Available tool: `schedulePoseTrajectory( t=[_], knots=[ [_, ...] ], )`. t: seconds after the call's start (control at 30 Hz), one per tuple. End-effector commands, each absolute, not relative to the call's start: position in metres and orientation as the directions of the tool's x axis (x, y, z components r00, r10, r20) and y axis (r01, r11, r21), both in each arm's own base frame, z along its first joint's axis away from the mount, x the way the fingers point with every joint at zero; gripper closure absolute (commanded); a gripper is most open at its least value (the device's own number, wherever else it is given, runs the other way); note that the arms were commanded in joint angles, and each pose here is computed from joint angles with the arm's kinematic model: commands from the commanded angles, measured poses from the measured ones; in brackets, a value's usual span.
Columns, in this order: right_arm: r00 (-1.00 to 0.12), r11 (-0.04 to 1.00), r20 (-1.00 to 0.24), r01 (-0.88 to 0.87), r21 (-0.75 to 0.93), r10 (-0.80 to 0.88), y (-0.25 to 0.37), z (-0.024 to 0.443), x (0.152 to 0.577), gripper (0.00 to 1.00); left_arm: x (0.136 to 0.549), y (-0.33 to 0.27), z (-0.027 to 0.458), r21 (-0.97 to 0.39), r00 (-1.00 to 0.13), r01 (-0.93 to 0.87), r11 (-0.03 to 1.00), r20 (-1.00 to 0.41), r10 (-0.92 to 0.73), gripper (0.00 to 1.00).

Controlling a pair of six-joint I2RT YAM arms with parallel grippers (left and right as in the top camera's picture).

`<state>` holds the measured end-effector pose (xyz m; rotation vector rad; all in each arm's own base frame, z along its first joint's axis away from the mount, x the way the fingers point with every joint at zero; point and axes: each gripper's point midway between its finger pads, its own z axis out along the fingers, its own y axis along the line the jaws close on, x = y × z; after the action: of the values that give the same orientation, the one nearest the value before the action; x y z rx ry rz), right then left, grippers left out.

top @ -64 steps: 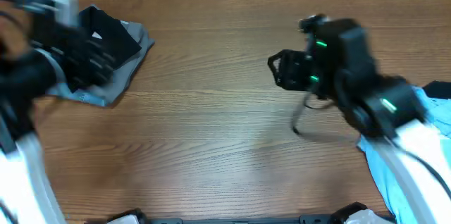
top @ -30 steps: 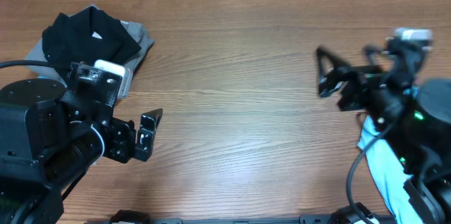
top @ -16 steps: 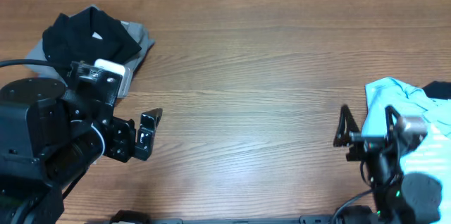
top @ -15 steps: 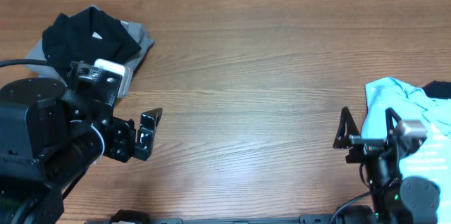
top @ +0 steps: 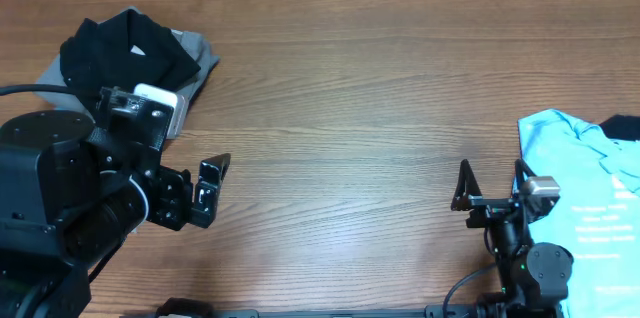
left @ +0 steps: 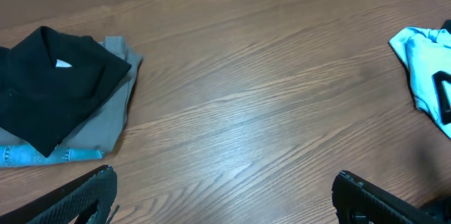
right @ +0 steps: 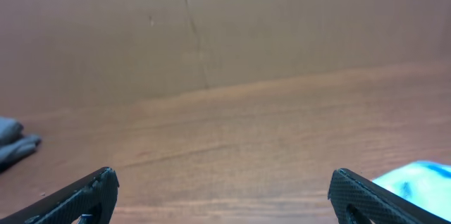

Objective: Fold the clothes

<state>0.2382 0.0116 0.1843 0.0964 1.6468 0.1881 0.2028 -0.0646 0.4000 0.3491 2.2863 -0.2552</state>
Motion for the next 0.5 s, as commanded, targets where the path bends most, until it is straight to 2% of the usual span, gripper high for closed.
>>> schedulePoseTrajectory(
  t=[0.0,0.47],
  knots=[
    [-0.117,0.983,-0.978,-0.047,0.179,0.172,0.0117,0.1636,0.2408,0.00,0.2030,-0.0650,0.4014,-0.077,-0.646,0.323,0.943,-0.746,0.160,0.00],
    [-0.115,0.983,-0.978,-0.051,0.179,0.172,0.0123,0.1643,0.2411,0.00,0.2030,-0.0650,0.4014,-0.077,-0.646,0.323,0.943,-0.746,0.160,0.00]
  ],
)
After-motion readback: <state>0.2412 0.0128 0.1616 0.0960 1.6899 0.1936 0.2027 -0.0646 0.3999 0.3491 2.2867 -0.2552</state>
